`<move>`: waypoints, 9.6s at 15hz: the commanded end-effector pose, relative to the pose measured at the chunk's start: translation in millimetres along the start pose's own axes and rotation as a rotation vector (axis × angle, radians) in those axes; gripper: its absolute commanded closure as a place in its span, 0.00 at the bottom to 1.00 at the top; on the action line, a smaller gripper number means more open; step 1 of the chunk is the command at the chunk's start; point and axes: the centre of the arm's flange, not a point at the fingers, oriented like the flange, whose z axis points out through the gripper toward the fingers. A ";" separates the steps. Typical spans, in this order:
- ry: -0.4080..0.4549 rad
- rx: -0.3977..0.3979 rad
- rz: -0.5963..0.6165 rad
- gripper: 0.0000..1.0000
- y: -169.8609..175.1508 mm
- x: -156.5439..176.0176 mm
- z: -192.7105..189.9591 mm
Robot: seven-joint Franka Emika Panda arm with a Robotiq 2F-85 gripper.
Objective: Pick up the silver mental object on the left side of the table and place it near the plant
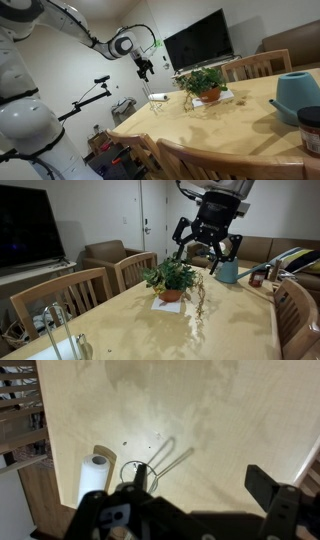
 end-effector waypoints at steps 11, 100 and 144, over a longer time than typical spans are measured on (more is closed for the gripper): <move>0.118 0.073 -0.185 0.00 33.5 41.1 48.7; 0.266 0.105 -0.784 0.98 126.7 187.8 159.0; -0.059 0.186 -0.250 0.98 46.4 50.7 60.6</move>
